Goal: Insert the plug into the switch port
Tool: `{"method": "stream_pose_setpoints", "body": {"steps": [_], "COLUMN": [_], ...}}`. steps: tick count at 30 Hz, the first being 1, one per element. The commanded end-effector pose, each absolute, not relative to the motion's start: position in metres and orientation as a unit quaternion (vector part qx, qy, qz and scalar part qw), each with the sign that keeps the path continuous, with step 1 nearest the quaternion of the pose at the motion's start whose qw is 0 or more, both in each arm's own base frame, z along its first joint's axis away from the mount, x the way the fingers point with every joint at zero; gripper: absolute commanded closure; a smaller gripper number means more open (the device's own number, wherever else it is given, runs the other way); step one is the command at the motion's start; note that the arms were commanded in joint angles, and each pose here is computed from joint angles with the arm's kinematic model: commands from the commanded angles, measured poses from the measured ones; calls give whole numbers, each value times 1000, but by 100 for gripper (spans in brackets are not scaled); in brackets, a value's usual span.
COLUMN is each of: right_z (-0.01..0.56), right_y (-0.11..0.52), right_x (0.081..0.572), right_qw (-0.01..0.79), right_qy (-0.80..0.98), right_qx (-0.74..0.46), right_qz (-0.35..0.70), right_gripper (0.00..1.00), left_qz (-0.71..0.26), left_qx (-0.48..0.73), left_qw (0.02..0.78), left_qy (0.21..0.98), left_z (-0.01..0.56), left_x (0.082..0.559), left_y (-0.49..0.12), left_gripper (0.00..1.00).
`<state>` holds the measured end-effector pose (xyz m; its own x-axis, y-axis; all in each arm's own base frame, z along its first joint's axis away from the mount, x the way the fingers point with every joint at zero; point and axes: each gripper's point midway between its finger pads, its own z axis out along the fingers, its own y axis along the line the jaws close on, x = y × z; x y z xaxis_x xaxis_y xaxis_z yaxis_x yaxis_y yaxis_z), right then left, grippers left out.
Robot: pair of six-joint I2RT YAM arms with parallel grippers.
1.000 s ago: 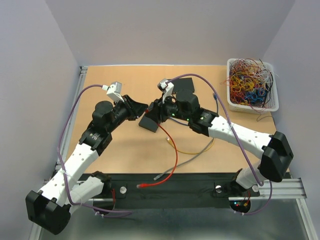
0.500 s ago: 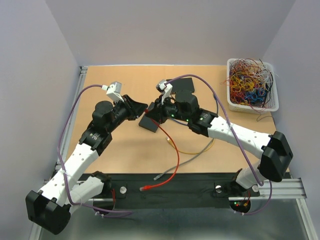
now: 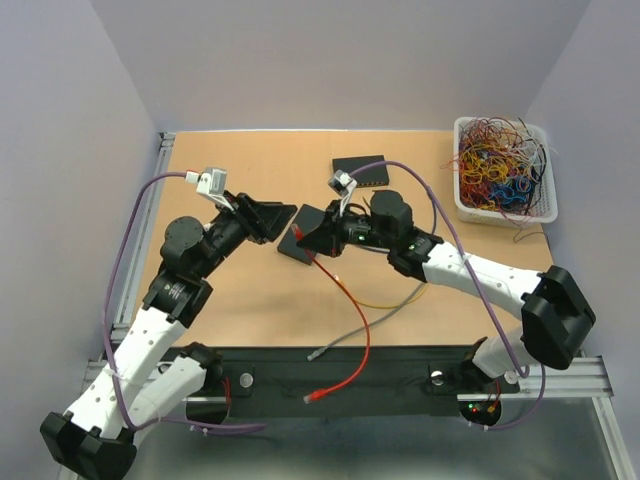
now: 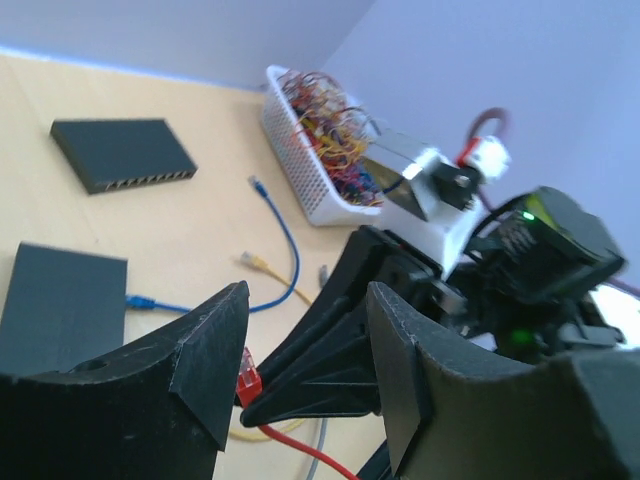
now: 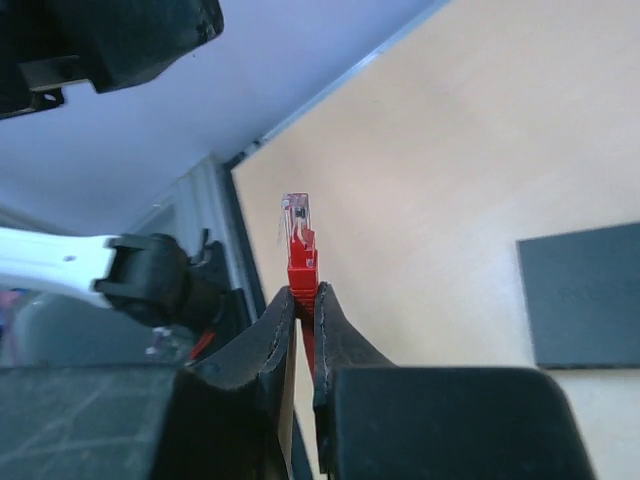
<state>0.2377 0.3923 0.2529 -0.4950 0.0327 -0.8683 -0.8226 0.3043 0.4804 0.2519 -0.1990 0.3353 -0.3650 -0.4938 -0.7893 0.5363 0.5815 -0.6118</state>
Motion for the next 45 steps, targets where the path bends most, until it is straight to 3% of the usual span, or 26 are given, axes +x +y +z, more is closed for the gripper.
{"method": "stream_pose_setpoints", "body": {"steps": [1, 9, 32, 37, 45], "right_z": [331, 404, 397, 395, 391], "right_y": [389, 371, 385, 387, 389], "right_x": [199, 145, 161, 164, 166], "right_qw": [386, 313, 297, 298, 295], "right_qy": [577, 456, 460, 460, 462], "right_qx": [-322, -373, -348, -347, -345], "right_qz": [644, 745, 761, 761, 762], "right_gripper": [99, 100, 100, 99, 100], "left_qz": [-493, -522, -558, -558, -557], "left_qx": [81, 132, 178, 178, 178], "left_qw": [606, 631, 614, 608, 606], "left_qy": [619, 558, 528, 536, 539], "left_z": [371, 395, 398, 391, 387], "left_x": [226, 190, 166, 170, 171], "left_y": [-203, -201, -210, -212, -213], "left_gripper": [40, 44, 46, 63, 76]}}
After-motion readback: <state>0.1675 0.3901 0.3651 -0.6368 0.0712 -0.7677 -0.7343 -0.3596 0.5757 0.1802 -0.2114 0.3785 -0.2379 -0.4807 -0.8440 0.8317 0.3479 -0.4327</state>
